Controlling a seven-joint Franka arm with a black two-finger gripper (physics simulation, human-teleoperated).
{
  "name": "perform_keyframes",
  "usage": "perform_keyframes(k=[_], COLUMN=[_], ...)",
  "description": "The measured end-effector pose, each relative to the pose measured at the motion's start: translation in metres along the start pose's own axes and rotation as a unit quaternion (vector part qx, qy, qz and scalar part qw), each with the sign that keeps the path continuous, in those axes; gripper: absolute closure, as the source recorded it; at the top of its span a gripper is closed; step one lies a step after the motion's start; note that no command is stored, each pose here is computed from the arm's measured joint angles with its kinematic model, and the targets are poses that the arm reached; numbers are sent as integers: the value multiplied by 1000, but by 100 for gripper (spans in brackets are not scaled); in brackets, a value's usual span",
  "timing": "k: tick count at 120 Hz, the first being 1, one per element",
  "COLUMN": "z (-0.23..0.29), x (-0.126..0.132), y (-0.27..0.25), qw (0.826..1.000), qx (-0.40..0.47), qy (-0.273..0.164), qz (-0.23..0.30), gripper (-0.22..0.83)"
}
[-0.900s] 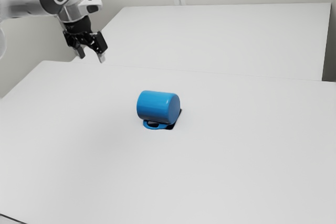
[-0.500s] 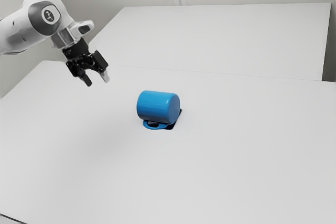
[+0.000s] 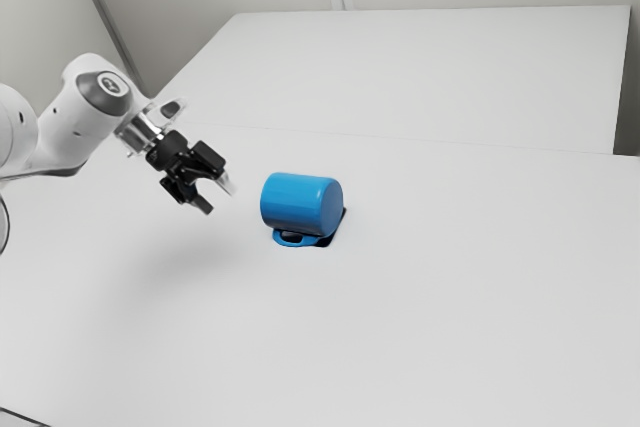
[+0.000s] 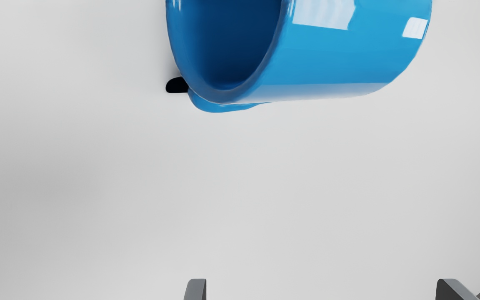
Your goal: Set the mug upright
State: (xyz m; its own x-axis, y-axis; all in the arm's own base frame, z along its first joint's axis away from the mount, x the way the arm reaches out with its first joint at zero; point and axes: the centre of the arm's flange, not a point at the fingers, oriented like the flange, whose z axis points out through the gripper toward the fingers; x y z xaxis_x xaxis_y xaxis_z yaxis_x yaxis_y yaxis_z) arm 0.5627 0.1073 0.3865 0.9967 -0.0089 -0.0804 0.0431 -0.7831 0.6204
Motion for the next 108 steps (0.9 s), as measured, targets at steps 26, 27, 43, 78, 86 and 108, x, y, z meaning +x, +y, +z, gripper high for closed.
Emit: perform_keyframes(k=[26, 27, 43, 78, 86, 108], z=[12, 14, 31, 47, 48, 57], x=[28, 29, 40, 57, 64, 74], y=[-27, -28, -25, -27, -22, -14], qw=[1000, 1000, 999, 996, 995, 994], qx=[-13, -14, -37, -63, -66, -79], qy=[17, 18, 19, 33, 36, 38], qz=[15, 16, 32, 51, 60, 69], gripper=[0, 0, 0, 0, 0, 0])
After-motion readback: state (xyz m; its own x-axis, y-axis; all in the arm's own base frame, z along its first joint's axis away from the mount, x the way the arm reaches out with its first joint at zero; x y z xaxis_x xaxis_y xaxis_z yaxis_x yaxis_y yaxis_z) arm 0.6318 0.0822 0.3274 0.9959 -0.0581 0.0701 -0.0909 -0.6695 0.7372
